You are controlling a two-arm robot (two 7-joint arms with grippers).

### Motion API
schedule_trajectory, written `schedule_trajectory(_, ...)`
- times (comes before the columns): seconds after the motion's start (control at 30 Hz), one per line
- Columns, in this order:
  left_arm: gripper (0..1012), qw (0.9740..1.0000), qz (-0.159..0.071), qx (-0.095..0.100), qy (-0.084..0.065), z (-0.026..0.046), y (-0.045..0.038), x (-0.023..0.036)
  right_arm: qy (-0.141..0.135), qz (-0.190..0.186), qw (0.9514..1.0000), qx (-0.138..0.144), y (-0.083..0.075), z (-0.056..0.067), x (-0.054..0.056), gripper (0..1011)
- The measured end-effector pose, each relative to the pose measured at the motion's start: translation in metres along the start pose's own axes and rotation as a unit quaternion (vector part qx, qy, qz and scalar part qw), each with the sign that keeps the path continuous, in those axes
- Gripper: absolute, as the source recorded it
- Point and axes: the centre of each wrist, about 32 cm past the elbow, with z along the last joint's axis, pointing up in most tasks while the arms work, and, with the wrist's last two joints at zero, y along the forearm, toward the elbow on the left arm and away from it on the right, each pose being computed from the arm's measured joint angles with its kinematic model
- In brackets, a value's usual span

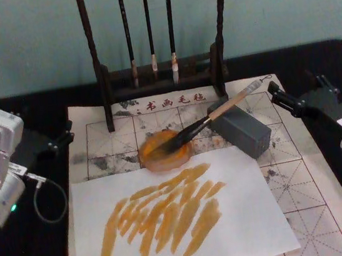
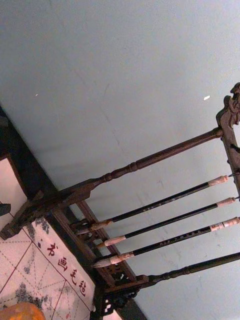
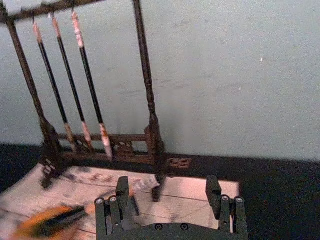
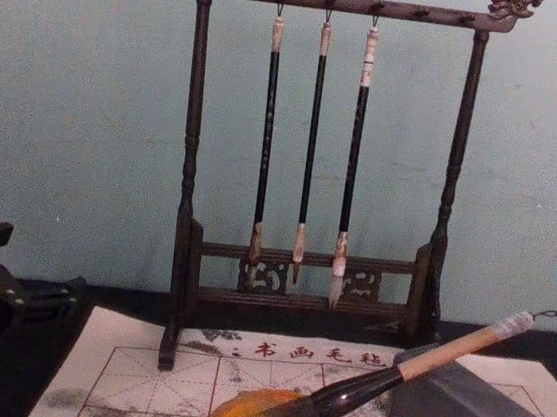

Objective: Pick up the brush from the inkstone, write on the paper, then place the brush back to its original position.

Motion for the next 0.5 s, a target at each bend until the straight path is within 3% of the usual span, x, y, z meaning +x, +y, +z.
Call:
schedule_trajectory(0.2, 1001, 1.0, 0.0, 0.0, 0.0, 0.0, 0.0, 0.0, 0.093, 0.015, 0.9955, -0.009, 0.002, -0.006, -0.001, 1002)
schedule_trajectory(0.33, 1001, 1.0, 0.0, 0.0, 0.0, 0.0, 0.0, 0.0, 0.165, 0.027, 0.9857, -0.02, 0.007, -0.012, -0.001, 1003)
schedule_trajectory(0.4, 1001, 1.0, 0.0, 0.0, 0.0, 0.0, 0.0, 0.0, 0.185, 0.03, 0.982, -0.023, 0.009, -0.014, 0.0, 1003)
schedule_trajectory(0.5, 1001, 1.0, 0.0, 0.0, 0.0, 0.0, 0.0, 0.0, 0.234, 0.036, 0.9711, -0.032, 0.015, -0.021, 0.001, 1003)
